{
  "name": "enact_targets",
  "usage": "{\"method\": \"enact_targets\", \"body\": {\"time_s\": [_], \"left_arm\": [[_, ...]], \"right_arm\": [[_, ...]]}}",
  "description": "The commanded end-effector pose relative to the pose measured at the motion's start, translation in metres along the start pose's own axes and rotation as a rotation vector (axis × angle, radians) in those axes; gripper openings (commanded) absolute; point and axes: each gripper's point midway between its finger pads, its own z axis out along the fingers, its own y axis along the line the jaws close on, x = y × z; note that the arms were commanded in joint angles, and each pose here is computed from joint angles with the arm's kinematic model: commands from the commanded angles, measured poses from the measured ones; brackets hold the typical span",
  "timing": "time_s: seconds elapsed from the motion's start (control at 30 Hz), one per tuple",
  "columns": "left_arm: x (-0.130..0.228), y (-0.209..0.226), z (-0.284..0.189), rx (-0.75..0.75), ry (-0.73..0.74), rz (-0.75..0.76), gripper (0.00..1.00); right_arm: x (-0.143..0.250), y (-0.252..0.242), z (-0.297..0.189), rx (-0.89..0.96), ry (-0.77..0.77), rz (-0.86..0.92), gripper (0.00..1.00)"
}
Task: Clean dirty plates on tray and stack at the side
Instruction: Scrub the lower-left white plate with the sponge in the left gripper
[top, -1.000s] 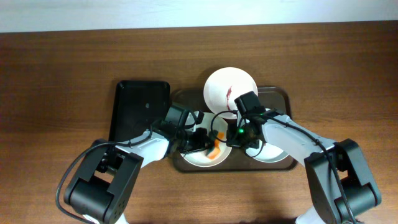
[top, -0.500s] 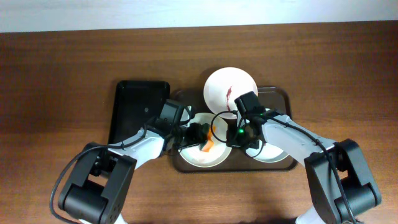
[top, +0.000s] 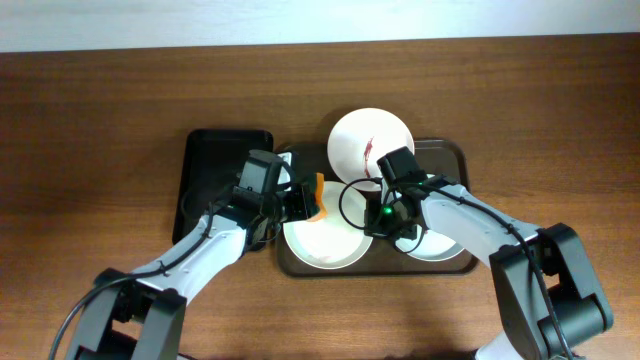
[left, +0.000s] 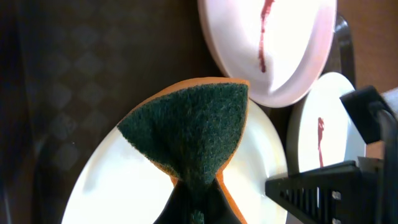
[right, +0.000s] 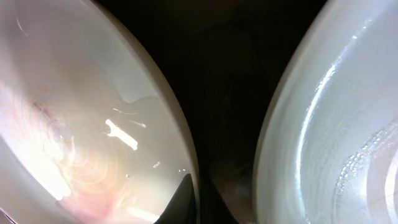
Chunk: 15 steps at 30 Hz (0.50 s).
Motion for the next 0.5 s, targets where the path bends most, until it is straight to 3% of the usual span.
{"method": "enact_targets", "body": {"time_s": [0.0, 0.23, 0.47], "left_arm": [[-0.001, -0.012, -0.013, 0.04, -0.011, 0.112, 0.0], [0.009, -0.005, -0.012, 0.016, 0.031, 0.162, 0.0], [0.029, 0.0, 0.009, 0.054, 0.125, 0.053, 0.0]], "right_arm": [[0.002, -0.006, 0.005, 0.043, 0.007, -0.005, 0.04], [0.002, -0.006, 0.005, 0.043, 0.007, -0.005, 0.05], [0.003, -0.006, 0.005, 0.045, 0.012, -0.004, 0.05]]}}
